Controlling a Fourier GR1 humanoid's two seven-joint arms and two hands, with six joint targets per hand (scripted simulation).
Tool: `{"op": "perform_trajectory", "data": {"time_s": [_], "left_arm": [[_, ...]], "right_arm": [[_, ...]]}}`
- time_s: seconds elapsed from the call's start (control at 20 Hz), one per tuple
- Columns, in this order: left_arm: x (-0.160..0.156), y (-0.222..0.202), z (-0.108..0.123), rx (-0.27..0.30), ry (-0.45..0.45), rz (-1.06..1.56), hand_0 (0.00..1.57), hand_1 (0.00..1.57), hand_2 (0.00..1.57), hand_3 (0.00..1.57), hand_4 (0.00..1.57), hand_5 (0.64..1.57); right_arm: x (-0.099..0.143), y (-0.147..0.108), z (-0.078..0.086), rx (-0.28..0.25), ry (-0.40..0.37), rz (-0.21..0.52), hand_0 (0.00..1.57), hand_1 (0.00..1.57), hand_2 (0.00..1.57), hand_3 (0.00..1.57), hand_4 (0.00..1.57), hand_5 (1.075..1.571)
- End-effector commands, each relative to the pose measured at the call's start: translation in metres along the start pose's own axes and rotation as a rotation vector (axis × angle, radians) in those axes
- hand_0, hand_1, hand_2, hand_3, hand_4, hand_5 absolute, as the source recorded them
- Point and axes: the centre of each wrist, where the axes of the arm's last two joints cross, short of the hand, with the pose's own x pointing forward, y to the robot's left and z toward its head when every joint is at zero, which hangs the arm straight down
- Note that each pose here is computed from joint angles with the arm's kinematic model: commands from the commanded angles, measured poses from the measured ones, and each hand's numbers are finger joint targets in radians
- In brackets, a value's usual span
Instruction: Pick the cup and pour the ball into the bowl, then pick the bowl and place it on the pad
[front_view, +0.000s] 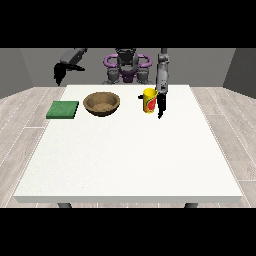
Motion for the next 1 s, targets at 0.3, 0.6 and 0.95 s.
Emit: {"op": "perform_trajectory", "data": {"time_s": [0.3, 0.6, 0.95], "left_arm": [[-0.011, -0.007, 0.026, 0.028, -0.048, -0.295, 1.32, 1.32, 1.57, 1.57, 1.48, 1.252], [0.005, -0.001, -0.001, -0.107, 0.039, -0.528, 1.35, 1.35, 1.57, 1.57, 1.55, 1.306], [0.054, 0.059, -0.094, -0.118, 0.081, -0.865, 1.46, 1.46, 1.57, 1.57, 1.57, 1.282]], "right_arm": [[0.011, -0.018, 0.002, 0.025, -0.028, 0.016, 0.0, 0.0, 0.0, 0.0, 0.0, 1.57], [-0.026, -0.034, 0.031, -0.043, 0.223, 0.005, 0.0, 0.0, 0.0, 0.0, 0.0, 1.57], [-0.024, -0.04, 0.019, -0.051, 0.266, -0.011, 0.0, 0.0, 0.0, 0.0, 0.0, 1.568]]}}
